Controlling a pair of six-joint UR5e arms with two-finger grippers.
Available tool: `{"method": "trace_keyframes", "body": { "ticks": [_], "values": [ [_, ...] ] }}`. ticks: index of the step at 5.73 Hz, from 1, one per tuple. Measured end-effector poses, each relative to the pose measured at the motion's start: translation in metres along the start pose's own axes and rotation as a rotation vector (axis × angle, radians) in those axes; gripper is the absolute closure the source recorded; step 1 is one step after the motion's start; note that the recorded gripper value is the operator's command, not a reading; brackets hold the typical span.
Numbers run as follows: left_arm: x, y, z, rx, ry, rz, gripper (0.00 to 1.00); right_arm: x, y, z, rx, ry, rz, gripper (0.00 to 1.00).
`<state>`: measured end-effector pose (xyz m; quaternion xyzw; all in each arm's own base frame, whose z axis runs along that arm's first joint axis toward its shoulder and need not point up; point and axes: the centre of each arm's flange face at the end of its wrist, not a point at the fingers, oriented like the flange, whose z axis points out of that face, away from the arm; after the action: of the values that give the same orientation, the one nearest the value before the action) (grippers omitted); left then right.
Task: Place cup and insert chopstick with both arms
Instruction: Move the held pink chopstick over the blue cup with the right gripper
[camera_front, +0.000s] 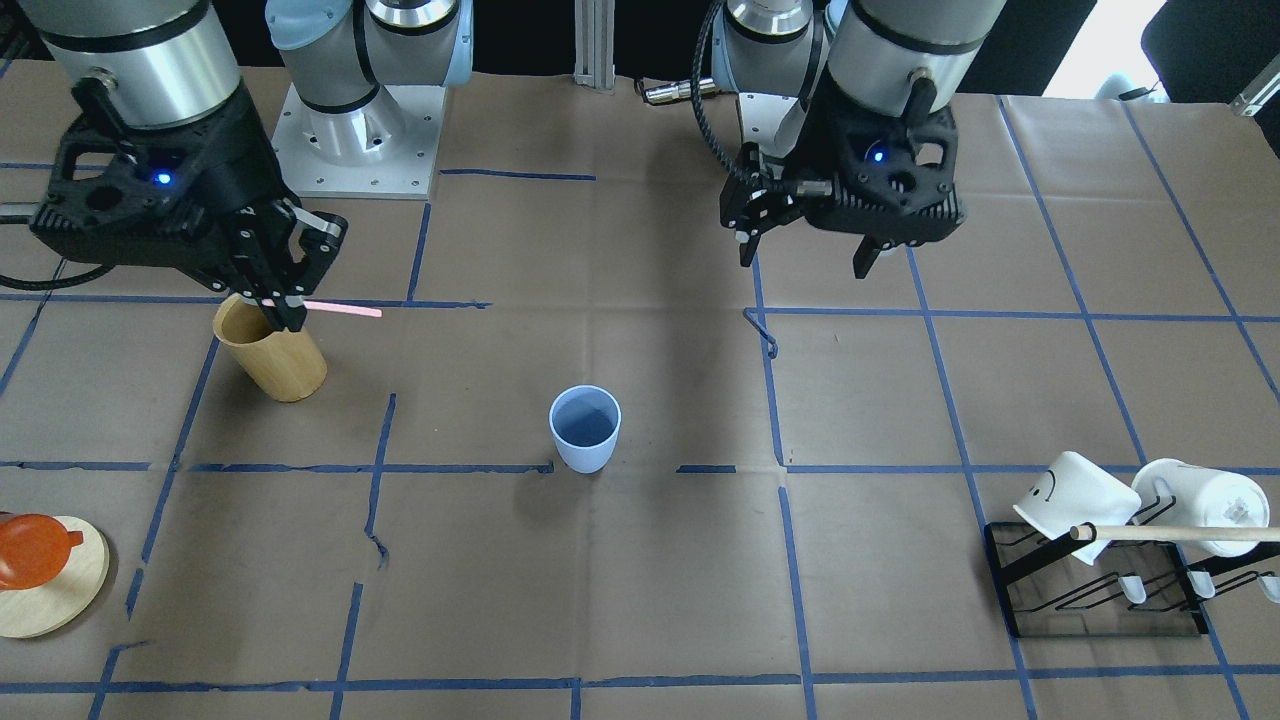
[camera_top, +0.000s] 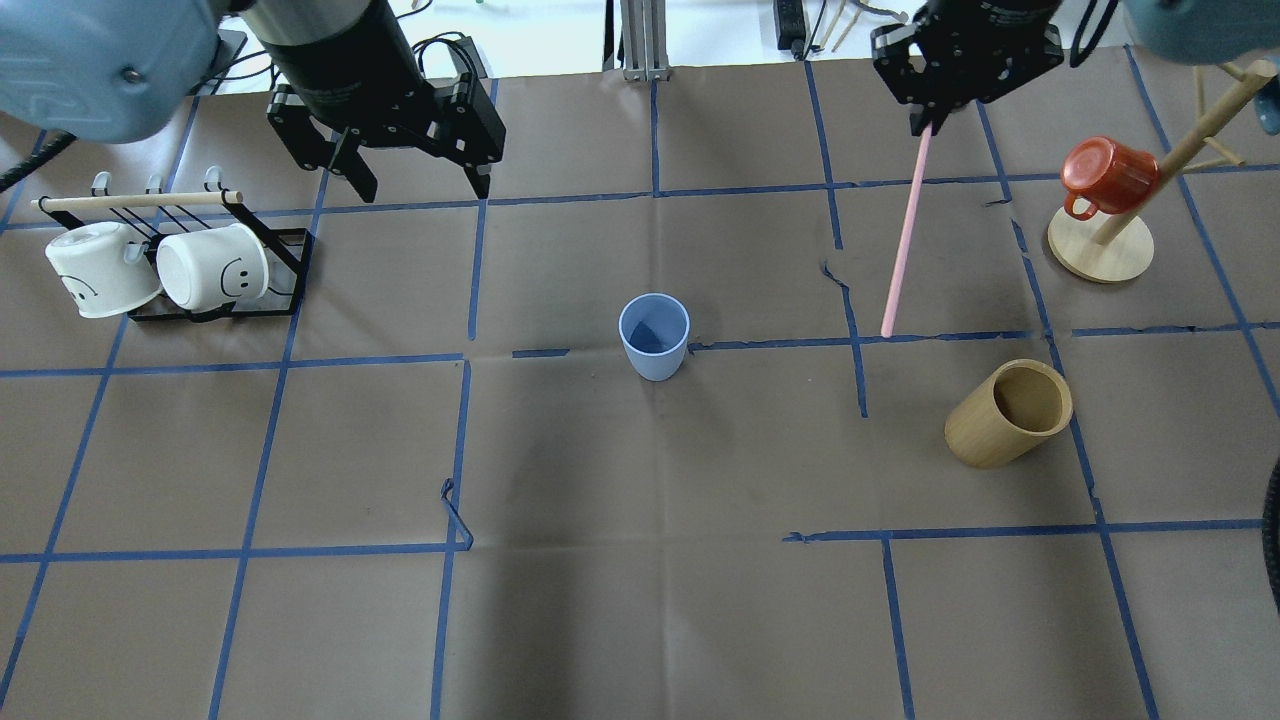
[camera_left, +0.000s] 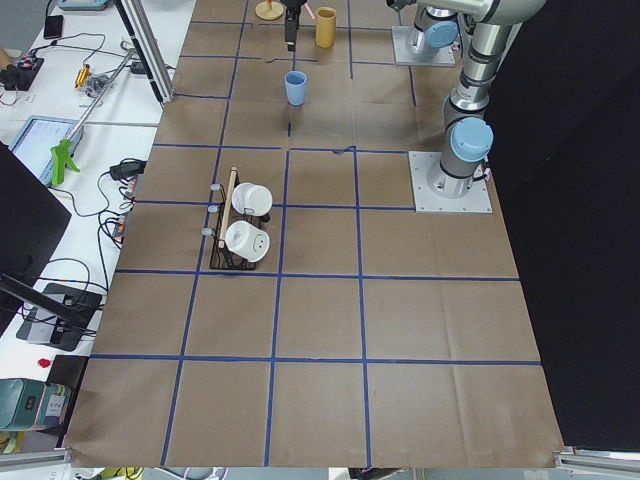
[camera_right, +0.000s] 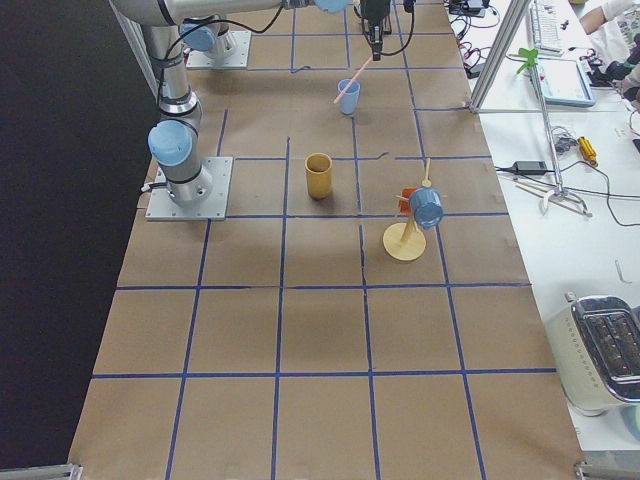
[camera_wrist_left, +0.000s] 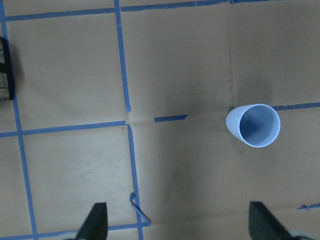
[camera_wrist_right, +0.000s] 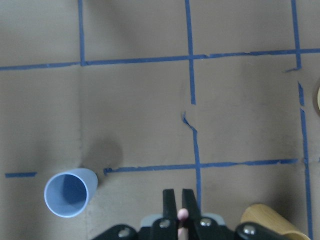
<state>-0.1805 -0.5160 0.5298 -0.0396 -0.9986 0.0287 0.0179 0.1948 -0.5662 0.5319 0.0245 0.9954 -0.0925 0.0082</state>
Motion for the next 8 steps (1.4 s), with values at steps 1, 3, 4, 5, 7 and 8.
{"method": "trace_keyframes", "body": {
  "ticks": [1, 3, 4, 5, 7, 8],
  "values": [
    [-0.016, 0.001, 0.012, -0.006, -0.014, -0.018, 0.01, -0.042, -0.019, 0.01, 0.011, -0.01, 0.027, 0.94],
    [-0.03, 0.008, 0.018, -0.002, -0.029, -0.04, 0.01, -0.124, -0.035, 0.052, 0.009, -0.003, 0.048, 0.94],
    [-0.032, 0.01, 0.014, 0.007, -0.031, -0.054, 0.01, -0.15, -0.033, 0.071, 0.011, -0.005, 0.051, 0.94],
    [-0.035, 0.013, 0.011, 0.013, -0.032, -0.079, 0.01, -0.163, -0.029, 0.088, -0.005, -0.001, 0.051, 0.94],
    [-0.054, 0.021, 0.015, 0.003, -0.036, -0.08, 0.01, -0.167, -0.017, 0.125, -0.053, 0.018, 0.064, 0.94],
    [-0.066, 0.023, 0.018, -0.007, -0.034, -0.067, 0.01, -0.166, -0.011, 0.141, -0.07, 0.023, 0.066, 0.9]
  ]
}}
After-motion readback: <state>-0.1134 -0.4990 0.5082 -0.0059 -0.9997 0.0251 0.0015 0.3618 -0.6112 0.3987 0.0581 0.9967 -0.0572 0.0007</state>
